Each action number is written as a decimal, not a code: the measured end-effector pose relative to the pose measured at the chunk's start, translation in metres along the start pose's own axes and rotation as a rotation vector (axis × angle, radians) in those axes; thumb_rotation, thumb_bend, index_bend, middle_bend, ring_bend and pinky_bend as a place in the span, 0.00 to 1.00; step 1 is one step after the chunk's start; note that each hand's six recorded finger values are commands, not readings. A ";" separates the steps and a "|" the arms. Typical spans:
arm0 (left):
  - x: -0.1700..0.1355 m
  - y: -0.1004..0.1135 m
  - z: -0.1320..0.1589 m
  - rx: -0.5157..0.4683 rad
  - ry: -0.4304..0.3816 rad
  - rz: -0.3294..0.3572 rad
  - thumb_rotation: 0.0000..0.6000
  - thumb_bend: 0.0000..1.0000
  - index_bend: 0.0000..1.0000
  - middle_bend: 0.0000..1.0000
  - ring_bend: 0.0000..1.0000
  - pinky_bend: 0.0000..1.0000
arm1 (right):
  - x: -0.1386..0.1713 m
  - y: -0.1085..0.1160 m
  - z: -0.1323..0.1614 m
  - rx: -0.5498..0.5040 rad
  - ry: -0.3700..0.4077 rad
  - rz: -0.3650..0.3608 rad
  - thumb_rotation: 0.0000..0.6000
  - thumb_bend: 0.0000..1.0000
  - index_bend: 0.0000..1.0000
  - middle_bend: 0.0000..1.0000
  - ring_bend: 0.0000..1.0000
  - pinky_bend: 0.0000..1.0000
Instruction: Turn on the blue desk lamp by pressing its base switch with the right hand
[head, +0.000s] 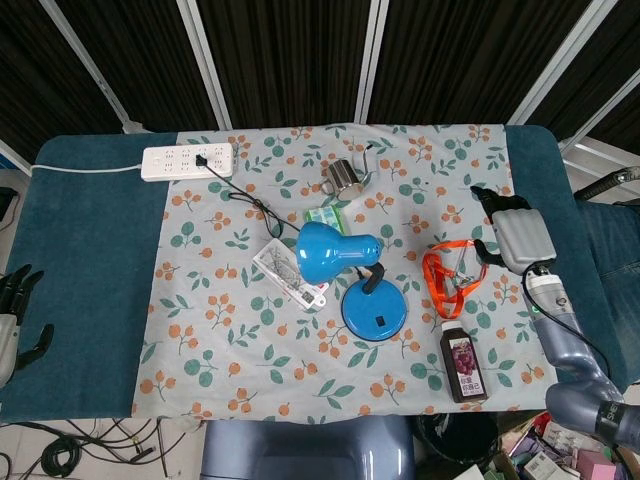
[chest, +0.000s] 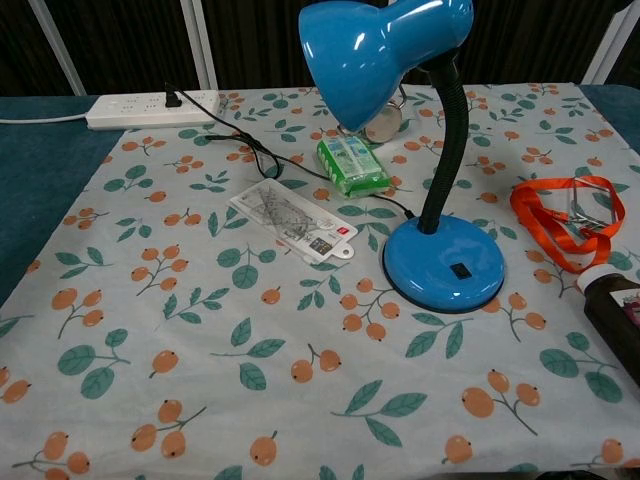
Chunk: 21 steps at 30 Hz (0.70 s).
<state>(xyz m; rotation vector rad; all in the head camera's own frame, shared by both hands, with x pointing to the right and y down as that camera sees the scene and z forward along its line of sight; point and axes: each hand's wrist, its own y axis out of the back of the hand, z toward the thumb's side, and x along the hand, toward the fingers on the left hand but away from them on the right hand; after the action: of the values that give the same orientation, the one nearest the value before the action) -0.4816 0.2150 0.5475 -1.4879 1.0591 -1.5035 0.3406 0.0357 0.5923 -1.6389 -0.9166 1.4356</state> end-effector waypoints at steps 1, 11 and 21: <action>0.000 0.000 0.000 0.000 0.000 -0.001 1.00 0.39 0.10 0.05 0.07 0.00 | 0.000 0.000 -0.001 0.001 -0.002 0.000 1.00 0.31 0.09 0.12 0.21 0.17; -0.002 0.001 0.000 0.002 -0.007 0.001 1.00 0.39 0.10 0.05 0.07 0.00 | 0.005 -0.002 -0.003 0.003 -0.006 0.019 1.00 0.31 0.09 0.12 0.21 0.17; -0.002 0.001 -0.002 0.000 0.000 0.004 1.00 0.39 0.10 0.05 0.07 0.00 | 0.002 -0.002 0.004 0.004 0.007 0.016 1.00 0.31 0.09 0.12 0.21 0.17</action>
<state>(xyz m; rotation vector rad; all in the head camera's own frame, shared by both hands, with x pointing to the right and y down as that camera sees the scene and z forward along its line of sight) -0.4832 0.2161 0.5457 -1.4846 1.0614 -1.5010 0.3371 0.0384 0.5925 -1.6509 -0.8974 1.4411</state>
